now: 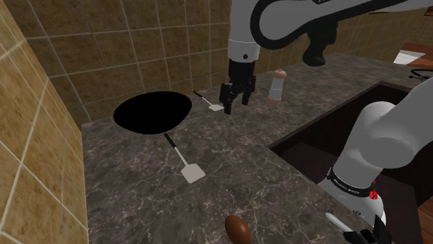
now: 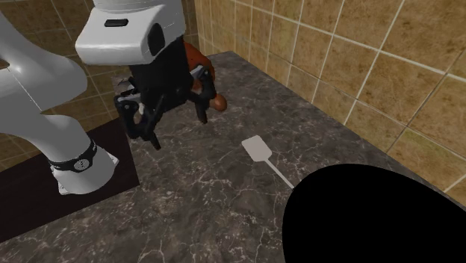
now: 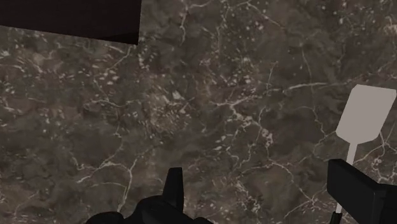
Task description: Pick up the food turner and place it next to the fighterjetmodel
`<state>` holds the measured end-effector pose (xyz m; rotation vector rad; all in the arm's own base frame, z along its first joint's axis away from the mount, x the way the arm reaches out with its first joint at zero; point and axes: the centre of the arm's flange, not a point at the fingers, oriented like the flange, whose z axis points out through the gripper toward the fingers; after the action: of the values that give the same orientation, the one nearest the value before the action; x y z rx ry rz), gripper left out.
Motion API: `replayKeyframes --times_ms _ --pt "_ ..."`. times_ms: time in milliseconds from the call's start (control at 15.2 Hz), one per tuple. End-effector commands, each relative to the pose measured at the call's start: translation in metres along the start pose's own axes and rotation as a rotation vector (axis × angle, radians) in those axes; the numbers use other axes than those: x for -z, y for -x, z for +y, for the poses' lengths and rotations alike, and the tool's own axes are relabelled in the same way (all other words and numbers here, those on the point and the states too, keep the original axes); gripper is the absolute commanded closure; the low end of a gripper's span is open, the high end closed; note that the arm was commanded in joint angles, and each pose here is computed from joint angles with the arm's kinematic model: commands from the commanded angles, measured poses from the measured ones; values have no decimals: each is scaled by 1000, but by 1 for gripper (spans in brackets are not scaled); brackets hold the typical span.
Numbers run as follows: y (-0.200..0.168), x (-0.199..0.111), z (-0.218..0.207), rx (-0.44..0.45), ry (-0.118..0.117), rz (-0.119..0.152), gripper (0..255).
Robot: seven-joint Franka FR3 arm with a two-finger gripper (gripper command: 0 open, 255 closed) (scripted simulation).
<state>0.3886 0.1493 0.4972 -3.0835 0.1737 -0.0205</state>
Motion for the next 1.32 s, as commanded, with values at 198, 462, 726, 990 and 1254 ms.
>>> replayKeyframes --times_ms 198,462,726,990,1254 --pt "-24 -32 -52 -55 15 18 0" --pt "-46 -61 -92 -97 29 30 0" --pt "-71 -89 -130 -139 42 43 0" --pt "-97 -118 -167 -182 55 56 0" --pt "-109 -140 -181 -199 61 61 0"
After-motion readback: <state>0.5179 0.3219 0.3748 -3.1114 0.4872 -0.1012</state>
